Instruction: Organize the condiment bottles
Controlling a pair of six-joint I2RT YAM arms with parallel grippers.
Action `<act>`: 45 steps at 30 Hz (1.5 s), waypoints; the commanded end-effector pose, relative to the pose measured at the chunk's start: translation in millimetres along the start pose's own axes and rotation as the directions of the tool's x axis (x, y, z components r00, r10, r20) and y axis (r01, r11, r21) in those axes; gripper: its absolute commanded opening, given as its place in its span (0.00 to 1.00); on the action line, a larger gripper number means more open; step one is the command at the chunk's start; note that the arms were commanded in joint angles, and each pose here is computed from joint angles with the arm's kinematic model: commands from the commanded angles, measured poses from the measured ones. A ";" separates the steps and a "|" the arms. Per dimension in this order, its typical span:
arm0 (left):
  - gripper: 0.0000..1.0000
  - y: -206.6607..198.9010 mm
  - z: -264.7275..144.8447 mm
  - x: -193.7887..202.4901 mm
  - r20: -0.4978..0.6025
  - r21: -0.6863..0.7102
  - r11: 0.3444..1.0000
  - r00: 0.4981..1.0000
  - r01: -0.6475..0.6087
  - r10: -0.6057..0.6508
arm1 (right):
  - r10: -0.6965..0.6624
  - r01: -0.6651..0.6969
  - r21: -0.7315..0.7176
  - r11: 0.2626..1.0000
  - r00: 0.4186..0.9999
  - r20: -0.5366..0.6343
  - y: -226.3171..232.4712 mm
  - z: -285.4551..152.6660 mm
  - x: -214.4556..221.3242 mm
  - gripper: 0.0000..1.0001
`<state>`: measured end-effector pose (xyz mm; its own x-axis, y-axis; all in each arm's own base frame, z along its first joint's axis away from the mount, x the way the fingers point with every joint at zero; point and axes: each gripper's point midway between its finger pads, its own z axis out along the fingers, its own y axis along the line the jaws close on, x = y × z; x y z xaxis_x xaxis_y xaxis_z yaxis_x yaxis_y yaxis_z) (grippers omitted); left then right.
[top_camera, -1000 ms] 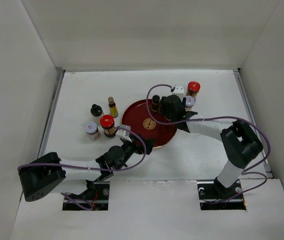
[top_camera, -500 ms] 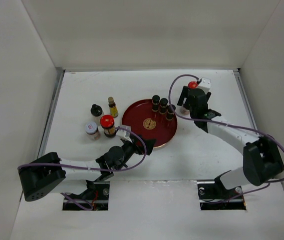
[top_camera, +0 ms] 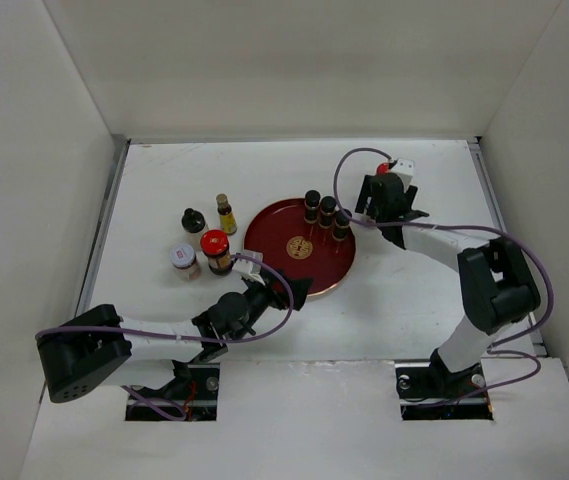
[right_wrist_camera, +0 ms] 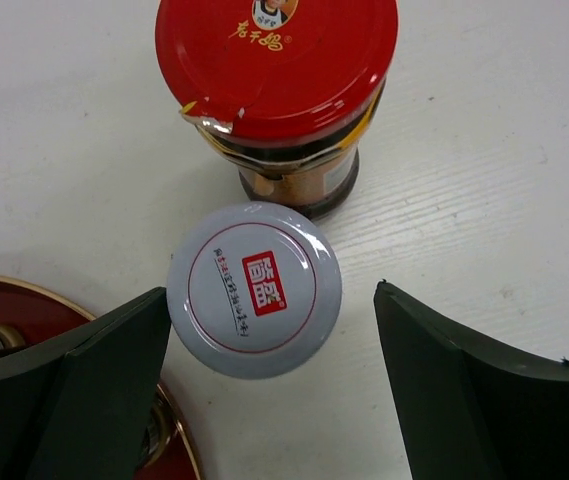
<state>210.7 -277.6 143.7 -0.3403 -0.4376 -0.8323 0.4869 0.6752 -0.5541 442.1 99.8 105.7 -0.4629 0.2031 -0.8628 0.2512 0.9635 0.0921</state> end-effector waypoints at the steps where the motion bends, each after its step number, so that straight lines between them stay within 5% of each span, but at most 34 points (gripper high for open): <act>1: 1.00 -13.0 1.4 -12.0 0.042 0.044 0.999 0.999 0.031 -0.033 | 0.047 -0.044 -0.037 0.998 0.995 0.084 13.2 9.7 -30.3 0.87; 11: 1.00 -11.5 0.8 -14.7 0.050 0.043 0.999 0.998 0.032 -0.034 | 0.072 -0.074 0.010 0.997 0.988 0.133 -5.4 -6.3 -36.2 0.49; 21: 1.00 -7.3 0.5 -17.4 0.060 0.031 0.999 0.998 0.035 -0.036 | 0.109 -0.104 -0.034 0.994 0.968 0.226 -18.3 -101.3 -32.6 0.47; 30: 1.00 -7.0 -0.5 -22.9 0.077 0.030 0.999 0.996 0.033 -0.036 | 0.089 -0.040 -0.303 0.952 0.984 0.151 61.8 -163.6 -7.0 0.45; 38: 1.00 2.0 -2.8 -29.6 0.102 0.008 0.999 0.994 0.043 -0.044 | 0.015 0.049 -0.415 0.908 0.989 0.149 155.4 -150.3 -0.1 0.45; 45: 1.00 16.7 -7.5 -38.7 0.137 -0.025 0.997 0.988 0.075 -0.071 | -0.052 0.114 -0.397 0.911 0.985 0.165 191.8 -116.5 13.8 0.46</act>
<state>223.5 -252.0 152.5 -0.2918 -0.4994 -0.8158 0.4449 0.6841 -0.5779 355.7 278.0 110.4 -0.4833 -0.0017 -0.8754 -0.1405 0.9872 0.0756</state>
